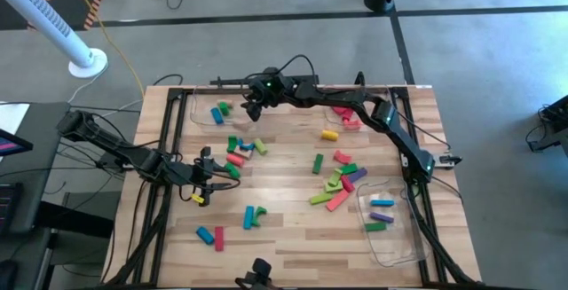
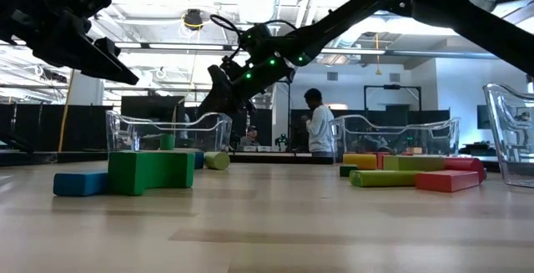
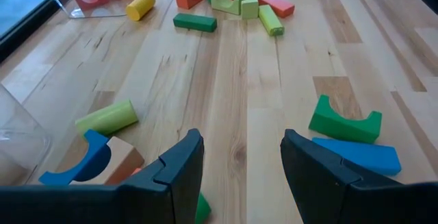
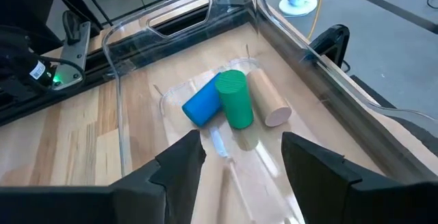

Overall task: Sort blocks by size
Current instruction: Put the brown arch block into the top right transparent bin

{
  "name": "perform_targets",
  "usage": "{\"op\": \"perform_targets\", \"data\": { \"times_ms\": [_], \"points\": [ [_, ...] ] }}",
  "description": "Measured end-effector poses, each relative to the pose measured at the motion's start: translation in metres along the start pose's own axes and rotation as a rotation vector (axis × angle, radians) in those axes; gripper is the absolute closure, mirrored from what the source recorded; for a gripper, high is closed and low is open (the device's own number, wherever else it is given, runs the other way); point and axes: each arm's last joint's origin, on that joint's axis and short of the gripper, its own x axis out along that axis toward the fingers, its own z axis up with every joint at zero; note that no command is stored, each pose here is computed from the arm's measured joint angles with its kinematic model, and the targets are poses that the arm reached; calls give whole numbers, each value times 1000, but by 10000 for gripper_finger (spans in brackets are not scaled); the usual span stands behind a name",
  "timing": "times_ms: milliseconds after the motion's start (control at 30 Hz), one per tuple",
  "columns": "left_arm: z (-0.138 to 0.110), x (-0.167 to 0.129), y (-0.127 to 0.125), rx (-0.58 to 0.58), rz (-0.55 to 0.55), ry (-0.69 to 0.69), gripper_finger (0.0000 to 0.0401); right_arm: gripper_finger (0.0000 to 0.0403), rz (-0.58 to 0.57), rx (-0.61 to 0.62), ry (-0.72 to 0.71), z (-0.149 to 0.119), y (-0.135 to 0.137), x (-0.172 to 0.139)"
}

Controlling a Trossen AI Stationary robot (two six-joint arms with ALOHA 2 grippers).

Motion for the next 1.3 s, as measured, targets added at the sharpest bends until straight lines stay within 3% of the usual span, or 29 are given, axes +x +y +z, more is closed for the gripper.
{"op": "perform_targets", "data": {
  "times_ms": [233, 567, 933, 1300],
  "points": [
    [-2, 0, 0, 6, 4, 23, 214, 172, 53, -111, -2, 24, 28, -25],
    [-4, 0, 1, 3, 7, 38, 214, 174, 98, -337, 133, 41, 111, -83],
    [-4, 0, 1, 47, 7, 38, 214, 196, 45, -509, 349, 30, 196, -158],
    [-4, 0, 1, 90, 6, 38, 214, 205, -65, -566, 611, -16, 250, -200]
  ]
}}
